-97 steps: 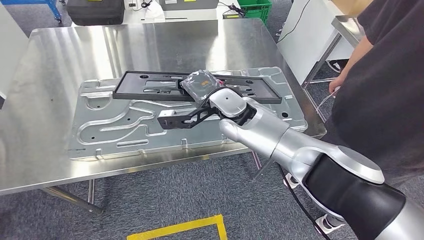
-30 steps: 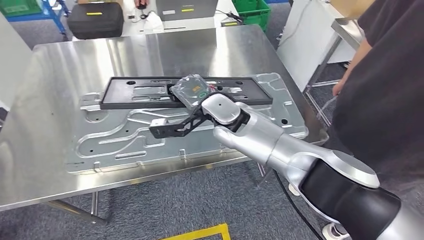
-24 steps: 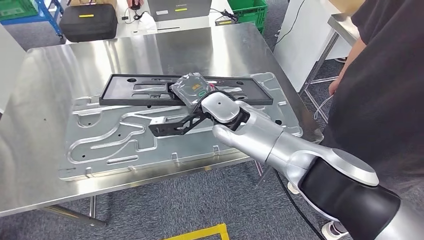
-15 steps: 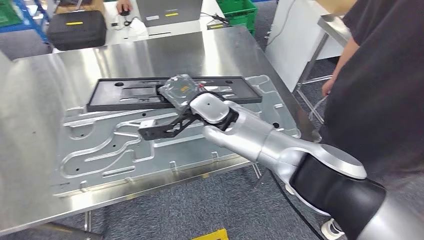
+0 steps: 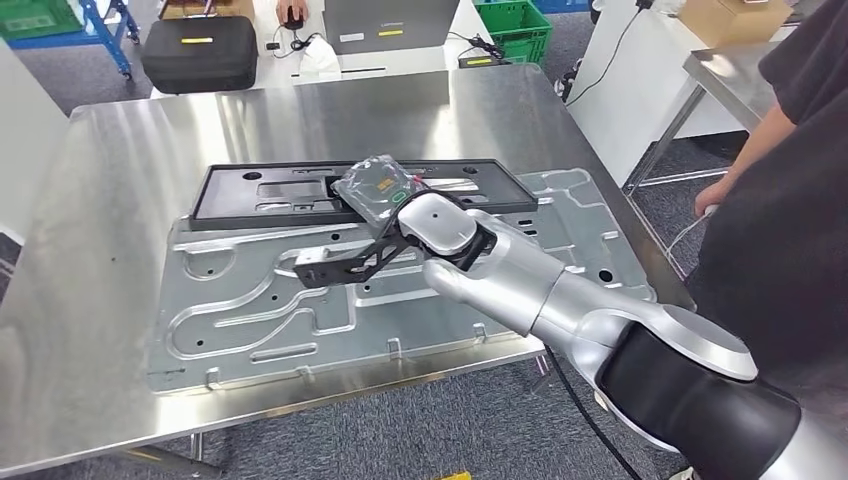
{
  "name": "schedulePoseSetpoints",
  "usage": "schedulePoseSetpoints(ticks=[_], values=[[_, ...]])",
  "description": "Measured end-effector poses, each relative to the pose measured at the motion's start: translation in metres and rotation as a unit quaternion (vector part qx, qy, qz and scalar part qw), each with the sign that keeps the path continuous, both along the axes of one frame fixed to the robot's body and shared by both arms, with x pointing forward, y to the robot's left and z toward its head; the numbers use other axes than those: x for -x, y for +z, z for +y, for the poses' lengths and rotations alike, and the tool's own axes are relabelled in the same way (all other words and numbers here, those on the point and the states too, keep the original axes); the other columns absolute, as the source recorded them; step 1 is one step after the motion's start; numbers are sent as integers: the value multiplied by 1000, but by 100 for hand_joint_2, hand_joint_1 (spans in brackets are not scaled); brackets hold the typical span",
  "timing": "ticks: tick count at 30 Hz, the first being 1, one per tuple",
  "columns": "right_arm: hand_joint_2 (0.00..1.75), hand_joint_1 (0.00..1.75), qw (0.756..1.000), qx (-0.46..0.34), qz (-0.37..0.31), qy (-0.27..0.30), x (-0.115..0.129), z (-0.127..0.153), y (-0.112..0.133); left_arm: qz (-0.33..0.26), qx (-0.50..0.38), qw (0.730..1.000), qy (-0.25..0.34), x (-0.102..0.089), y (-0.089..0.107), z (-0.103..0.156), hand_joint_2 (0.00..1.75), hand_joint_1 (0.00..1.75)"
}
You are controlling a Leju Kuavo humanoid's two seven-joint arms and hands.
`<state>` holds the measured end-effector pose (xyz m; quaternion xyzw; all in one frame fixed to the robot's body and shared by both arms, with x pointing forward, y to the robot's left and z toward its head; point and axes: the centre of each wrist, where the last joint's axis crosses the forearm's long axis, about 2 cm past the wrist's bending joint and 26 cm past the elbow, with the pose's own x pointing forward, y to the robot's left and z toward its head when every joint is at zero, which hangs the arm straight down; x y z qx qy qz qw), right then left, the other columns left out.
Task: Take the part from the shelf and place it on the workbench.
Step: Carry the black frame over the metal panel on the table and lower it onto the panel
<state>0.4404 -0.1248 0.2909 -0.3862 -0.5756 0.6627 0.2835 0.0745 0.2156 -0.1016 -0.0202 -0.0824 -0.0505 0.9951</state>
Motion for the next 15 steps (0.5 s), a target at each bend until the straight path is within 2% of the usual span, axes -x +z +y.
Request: schedulePoseSetpoints(ticks=[15], values=[[175,175,999,13,6,47,14,24,-10,-15,-4,1000,-7,-1,0,-1,175,0]])
